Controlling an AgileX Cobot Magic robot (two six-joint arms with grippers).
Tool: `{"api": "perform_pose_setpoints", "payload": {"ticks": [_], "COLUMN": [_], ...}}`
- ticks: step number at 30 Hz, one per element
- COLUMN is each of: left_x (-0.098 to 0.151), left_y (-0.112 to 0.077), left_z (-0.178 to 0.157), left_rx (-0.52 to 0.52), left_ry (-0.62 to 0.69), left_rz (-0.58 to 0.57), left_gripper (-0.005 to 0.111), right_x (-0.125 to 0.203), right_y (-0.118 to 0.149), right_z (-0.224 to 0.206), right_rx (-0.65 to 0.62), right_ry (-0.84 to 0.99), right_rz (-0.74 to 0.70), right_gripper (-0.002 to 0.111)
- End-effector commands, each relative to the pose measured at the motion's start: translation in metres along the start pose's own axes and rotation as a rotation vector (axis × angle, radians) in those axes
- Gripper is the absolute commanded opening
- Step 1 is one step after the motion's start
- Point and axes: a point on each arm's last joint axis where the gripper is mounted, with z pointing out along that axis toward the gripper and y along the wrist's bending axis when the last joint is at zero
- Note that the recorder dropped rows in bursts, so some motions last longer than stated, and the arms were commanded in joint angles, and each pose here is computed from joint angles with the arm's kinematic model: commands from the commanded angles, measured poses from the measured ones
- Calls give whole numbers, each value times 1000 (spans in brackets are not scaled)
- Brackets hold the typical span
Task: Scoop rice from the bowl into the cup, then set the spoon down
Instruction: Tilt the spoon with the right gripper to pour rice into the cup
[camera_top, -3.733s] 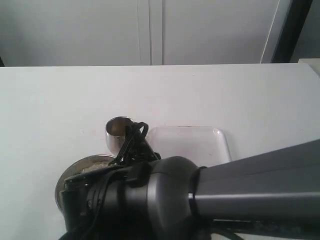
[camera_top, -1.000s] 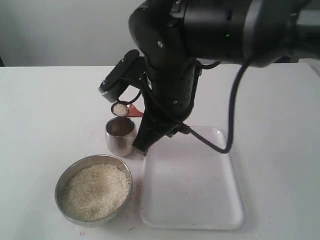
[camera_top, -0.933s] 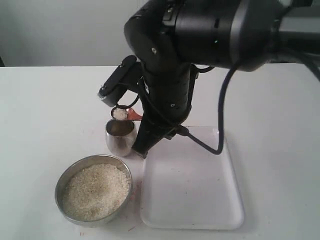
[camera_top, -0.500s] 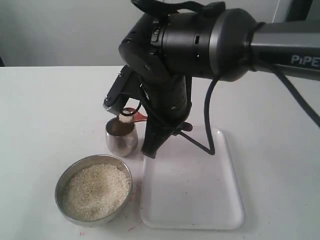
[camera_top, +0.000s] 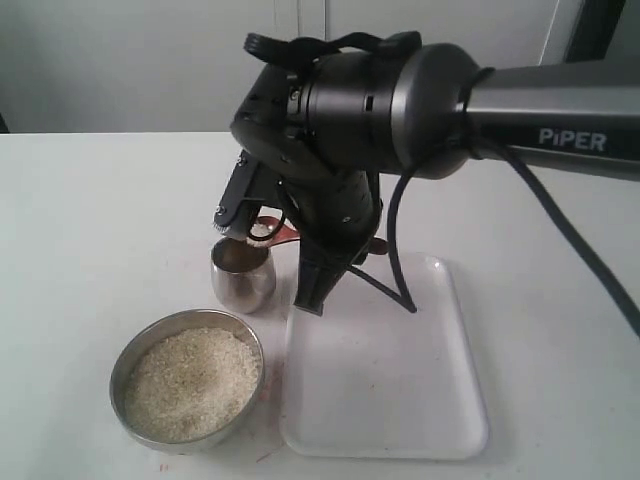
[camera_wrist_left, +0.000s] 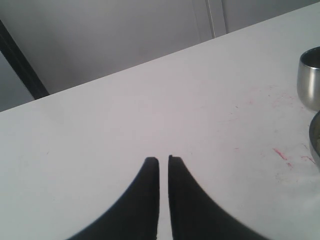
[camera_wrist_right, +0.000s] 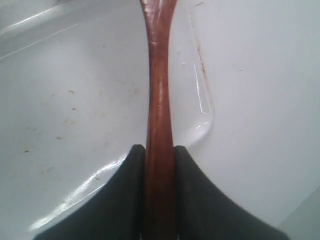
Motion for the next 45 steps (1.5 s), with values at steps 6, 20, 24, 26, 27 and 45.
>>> {"api": "perform_pose_setpoints", "payload": {"ticks": [6, 20, 24, 26, 27, 45], "left_x": [-3, -3, -3, -3, -3, -3], "left_y": [0, 0, 0, 0, 0, 0], "left_z": [0, 0, 0, 0, 0, 0], "left_rx": [1, 1, 1, 1, 1, 1], "left_ry": [-11, -11, -11, -11, -11, -11], "left_rz": [-13, -13, -13, -13, -13, -13], "left_gripper": [14, 14, 14, 14, 14, 14], "right_x": [-2, -6, -6, -6, -7, -8], "right_y": [-1, 3, 2, 1, 2, 1], "right_z": [-1, -8, -10, -10, -11, -11], "right_rx": [54, 144, 171, 186, 190, 194], "right_ry": [6, 27, 35, 35, 35, 30], "right_rz": [-63, -157, -171, -180, -183, -262], "right_gripper": [0, 0, 0, 0, 0, 0]}}
